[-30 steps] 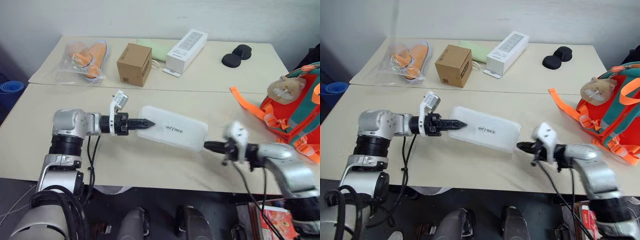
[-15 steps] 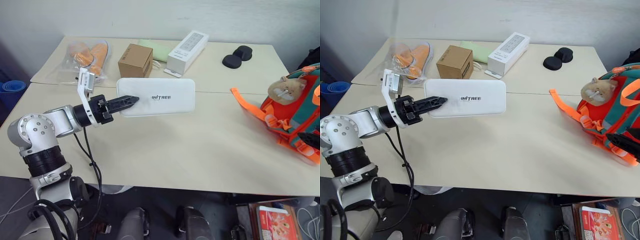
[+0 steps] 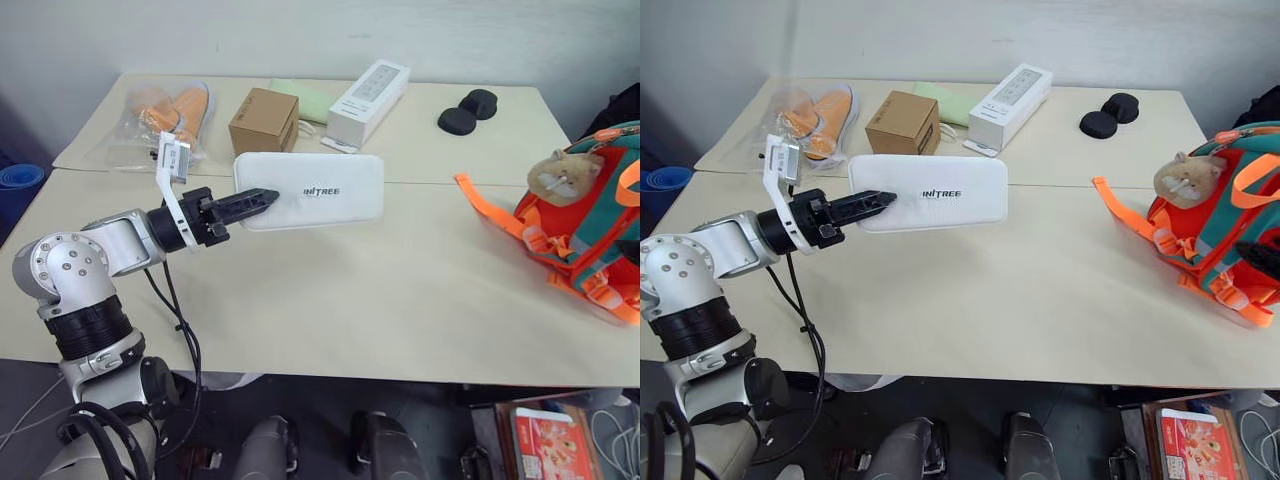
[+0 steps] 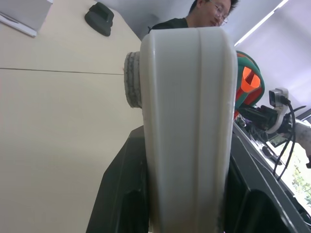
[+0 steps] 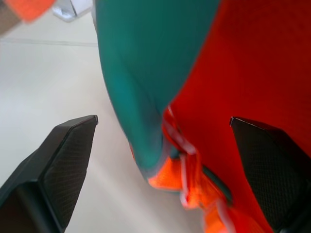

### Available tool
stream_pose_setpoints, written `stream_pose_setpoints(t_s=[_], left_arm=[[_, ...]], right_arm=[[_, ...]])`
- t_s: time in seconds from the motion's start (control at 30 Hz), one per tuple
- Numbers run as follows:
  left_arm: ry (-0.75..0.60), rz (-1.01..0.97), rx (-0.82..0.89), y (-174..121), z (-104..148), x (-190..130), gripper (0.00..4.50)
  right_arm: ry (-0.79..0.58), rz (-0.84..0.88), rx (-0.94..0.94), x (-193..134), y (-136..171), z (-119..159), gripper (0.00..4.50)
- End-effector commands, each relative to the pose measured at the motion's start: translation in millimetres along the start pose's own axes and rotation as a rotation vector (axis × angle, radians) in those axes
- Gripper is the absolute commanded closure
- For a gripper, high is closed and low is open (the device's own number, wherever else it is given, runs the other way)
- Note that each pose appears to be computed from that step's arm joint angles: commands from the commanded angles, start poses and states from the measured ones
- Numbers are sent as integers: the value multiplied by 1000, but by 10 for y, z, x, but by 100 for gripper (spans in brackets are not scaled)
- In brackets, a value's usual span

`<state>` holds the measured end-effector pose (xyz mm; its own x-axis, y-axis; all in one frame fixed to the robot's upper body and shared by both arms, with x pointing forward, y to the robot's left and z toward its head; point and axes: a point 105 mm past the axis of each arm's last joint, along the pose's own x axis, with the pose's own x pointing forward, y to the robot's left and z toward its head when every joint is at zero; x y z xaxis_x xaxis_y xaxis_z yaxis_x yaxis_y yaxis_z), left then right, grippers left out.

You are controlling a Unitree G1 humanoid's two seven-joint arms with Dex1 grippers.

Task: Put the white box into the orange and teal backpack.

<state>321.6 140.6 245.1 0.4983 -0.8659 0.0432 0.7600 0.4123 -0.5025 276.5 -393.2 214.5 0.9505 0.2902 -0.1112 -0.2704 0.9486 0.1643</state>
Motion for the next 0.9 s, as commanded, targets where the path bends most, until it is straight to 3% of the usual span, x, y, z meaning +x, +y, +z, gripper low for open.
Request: stream_pose_setpoints(t_s=[0.03,0.27,0.37,0.53,0.7,0.83,0.9], left_arm=[[-55,-14,75,-77,170,50,319],[-74,-14,102,-74,261,98,319],[-87,7,128,-48,293,84,319],[-130,69,186,45,374,21,319],[-143,89,205,86,408,-5,319],[-161,81,233,67,471,-14,319],[-205,101,330,65,573,-30,319]], right_arm=[[-69,-21,34,223,20,53,3],[-141,-8,77,694,155,32,3],[-148,44,61,754,264,49,93],[-162,124,33,784,433,172,281],[-150,321,-19,842,870,308,441],[-98,580,-60,820,1417,350,446],[-60,719,-79,774,1729,365,446]])
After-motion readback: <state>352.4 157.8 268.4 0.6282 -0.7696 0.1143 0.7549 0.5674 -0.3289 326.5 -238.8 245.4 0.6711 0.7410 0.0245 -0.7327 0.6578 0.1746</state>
